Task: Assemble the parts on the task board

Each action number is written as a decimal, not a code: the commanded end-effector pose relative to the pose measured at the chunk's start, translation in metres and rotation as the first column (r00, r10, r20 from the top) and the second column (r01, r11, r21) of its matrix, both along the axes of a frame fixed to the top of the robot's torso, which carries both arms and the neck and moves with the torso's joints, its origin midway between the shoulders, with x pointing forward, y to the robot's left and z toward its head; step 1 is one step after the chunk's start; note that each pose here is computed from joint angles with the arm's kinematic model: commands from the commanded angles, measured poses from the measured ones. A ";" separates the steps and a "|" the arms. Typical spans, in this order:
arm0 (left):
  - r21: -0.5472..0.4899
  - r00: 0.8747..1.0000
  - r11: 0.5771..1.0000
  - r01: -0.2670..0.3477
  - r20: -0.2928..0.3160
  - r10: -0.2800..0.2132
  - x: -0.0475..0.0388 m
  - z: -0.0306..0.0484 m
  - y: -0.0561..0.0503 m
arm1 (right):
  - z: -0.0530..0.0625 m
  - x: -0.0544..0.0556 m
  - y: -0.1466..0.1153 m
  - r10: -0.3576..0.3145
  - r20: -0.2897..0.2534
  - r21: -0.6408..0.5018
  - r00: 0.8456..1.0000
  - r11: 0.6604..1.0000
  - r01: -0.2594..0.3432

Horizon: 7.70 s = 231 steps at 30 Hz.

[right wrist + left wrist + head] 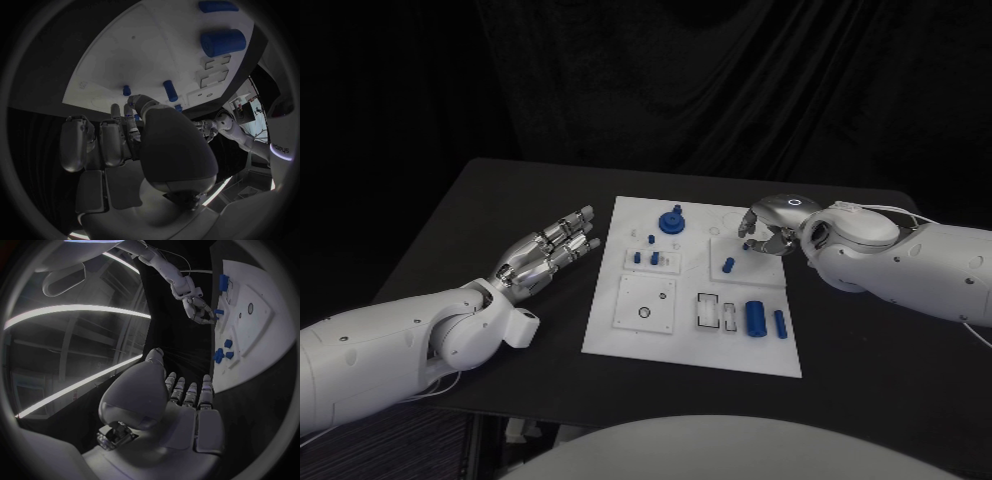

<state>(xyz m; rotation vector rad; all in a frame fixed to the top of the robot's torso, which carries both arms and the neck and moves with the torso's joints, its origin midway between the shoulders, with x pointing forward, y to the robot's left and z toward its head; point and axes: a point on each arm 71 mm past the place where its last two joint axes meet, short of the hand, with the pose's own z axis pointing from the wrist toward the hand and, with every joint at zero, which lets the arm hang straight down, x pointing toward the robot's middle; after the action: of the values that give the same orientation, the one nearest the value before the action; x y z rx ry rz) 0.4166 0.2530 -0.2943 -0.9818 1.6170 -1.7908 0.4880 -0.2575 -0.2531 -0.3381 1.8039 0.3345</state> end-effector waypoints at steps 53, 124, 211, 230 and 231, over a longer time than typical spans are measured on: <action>-0.098 0.999 0.995 0.016 0.053 -0.011 0.0004 -0.0018 0.002 | -0.026 -0.001 -0.001 -0.020 -0.023 0.015 1.000 1.000 0.020; -0.082 0.999 0.996 0.025 0.026 -0.023 0.0010 -0.0097 -0.005 | -0.011 -0.081 0.145 0.373 -0.036 0.053 0.927 0.927 -0.371; -0.071 1.000 0.997 0.028 0.000 -0.028 -0.0010 -0.0179 -0.007 | 0.056 -0.060 0.075 0.239 0.102 0.105 0.966 0.963 -0.249; -0.076 0.999 0.996 0.037 -0.002 -0.037 -0.0010 -0.0182 -0.010 | 0.026 -0.053 0.016 0.079 -0.036 -0.020 0.996 0.997 -0.080; -0.076 0.999 0.996 0.037 -0.003 -0.038 -0.0010 -0.0182 -0.011 | 0.023 -0.053 0.016 0.078 -0.041 -0.022 0.996 0.997 -0.079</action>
<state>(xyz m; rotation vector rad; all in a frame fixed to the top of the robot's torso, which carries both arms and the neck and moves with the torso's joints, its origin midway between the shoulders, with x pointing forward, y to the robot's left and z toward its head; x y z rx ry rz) 0.4154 0.2430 -0.3167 -1.0144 1.6625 -1.8429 0.4345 -0.2397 -0.2257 -0.4273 1.8027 0.4105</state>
